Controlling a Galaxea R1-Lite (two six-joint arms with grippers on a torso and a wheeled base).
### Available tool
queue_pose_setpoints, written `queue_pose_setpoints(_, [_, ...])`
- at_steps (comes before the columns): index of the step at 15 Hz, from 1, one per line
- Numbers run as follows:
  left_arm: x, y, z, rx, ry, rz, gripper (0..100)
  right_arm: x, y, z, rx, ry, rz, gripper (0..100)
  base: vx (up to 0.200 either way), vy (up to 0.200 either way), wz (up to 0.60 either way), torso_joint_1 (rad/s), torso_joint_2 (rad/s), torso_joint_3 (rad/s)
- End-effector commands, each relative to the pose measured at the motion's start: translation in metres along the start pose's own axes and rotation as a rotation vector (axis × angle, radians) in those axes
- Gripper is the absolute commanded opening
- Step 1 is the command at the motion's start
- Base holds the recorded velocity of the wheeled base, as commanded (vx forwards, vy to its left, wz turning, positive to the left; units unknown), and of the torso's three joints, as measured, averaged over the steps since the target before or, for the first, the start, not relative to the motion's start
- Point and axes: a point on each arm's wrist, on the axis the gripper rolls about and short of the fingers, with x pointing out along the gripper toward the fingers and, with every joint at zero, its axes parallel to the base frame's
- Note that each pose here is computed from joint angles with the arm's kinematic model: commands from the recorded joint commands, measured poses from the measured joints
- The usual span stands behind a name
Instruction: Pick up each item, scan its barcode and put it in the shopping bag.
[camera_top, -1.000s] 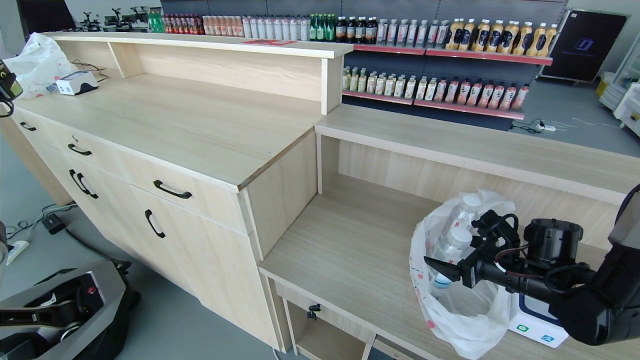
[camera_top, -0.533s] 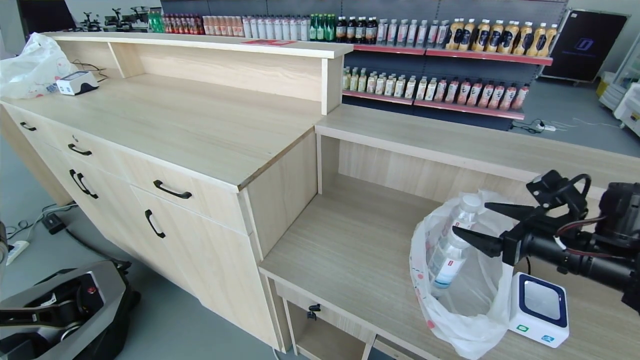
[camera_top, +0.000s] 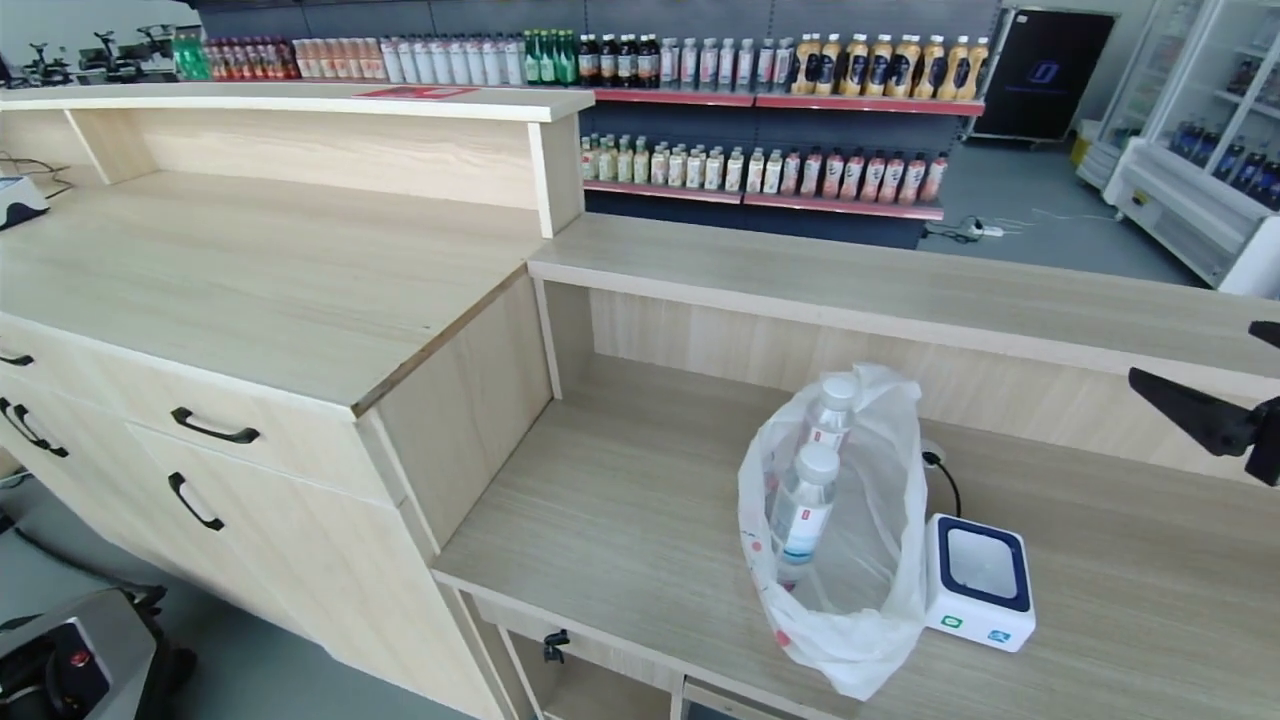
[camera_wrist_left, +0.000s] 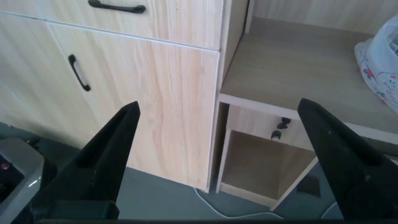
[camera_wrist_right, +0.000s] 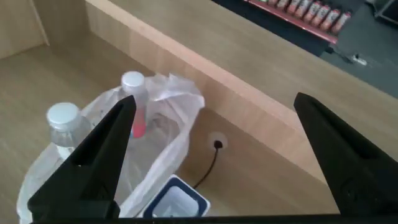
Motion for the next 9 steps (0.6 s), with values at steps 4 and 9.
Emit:
queue_pose_setpoints(4, [0.0,0.0,0.0,-0.001,0.002,-0.001,100,-0.008,-0.07,0.001,0.11,0.279,-0.243,100,0.0,0.0,-0.6,0.0,0.0,0.006])
queue_pose_setpoints(9, [0.0,0.0,0.0,-0.001,0.002,-0.001,100,0.017,-0.129,-0.078,0.182,0.511,-0.279,100,0.0,0.0,-0.48,0.001,0.0,0.002])
